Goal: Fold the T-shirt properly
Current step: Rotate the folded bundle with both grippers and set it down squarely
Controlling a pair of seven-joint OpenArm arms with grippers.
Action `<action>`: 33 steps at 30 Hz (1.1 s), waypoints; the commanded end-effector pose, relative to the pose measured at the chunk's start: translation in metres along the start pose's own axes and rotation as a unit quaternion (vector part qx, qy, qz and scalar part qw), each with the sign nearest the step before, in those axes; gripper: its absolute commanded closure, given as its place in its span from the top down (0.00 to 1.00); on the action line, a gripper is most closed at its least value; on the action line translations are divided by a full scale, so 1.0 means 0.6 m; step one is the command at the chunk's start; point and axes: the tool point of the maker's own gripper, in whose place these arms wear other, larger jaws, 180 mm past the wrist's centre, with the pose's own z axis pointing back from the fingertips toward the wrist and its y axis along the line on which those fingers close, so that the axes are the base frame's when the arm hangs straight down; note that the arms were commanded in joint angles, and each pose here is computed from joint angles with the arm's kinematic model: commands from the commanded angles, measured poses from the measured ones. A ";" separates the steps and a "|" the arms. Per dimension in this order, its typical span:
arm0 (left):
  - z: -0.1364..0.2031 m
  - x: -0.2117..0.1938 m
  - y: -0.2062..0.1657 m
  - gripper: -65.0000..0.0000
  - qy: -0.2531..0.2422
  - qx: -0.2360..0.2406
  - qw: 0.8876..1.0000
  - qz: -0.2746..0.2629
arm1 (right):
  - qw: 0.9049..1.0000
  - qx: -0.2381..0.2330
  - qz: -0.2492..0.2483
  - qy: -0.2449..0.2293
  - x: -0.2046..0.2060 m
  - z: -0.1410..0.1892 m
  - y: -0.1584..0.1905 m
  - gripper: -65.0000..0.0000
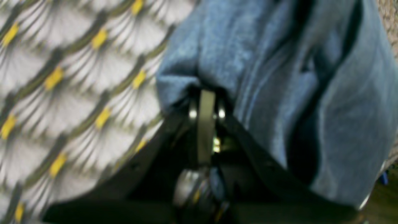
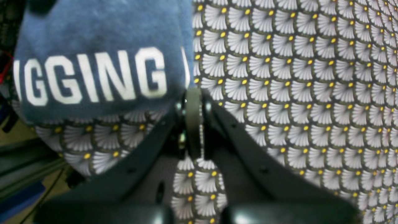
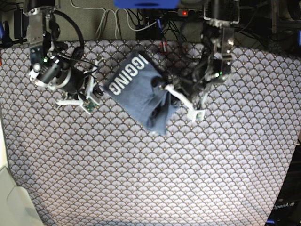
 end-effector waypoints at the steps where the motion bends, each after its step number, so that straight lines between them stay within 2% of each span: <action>1: -0.007 0.008 -0.011 0.00 0.005 -0.004 1.000 -0.002 | 1.000 -0.006 0.009 -0.017 0.015 0.008 -0.010 0.00; 7: -0.051 0.052 -0.034 0.00 0.007 -0.019 1.000 0.007 | 1.000 -0.001 0.004 0.017 -0.024 -0.001 -0.021 0.00; 12: -0.078 0.087 -0.049 0.00 -0.005 -0.027 1.000 0.013 | 0.998 -0.018 -0.036 0.042 -0.067 -0.005 -0.053 0.00; 15: -0.096 0.095 -0.060 0.00 -0.011 -0.032 0.999 0.022 | 0.998 -0.015 -0.051 0.040 -0.079 -0.013 -0.058 0.00; 22: -0.115 0.106 -0.074 0.00 -0.015 -0.039 0.999 0.028 | 0.997 0.019 -0.065 0.027 -0.076 -0.036 -0.009 0.00; 26: -0.119 0.113 -0.097 0.00 -0.012 -0.050 0.999 0.006 | 0.996 0.044 -0.074 0.014 -0.060 -0.048 0.033 0.00; 33: -0.118 0.118 -0.100 0.00 -0.016 -0.052 0.998 0.004 | 0.994 0.061 -0.092 0.009 -0.057 -0.056 0.064 0.00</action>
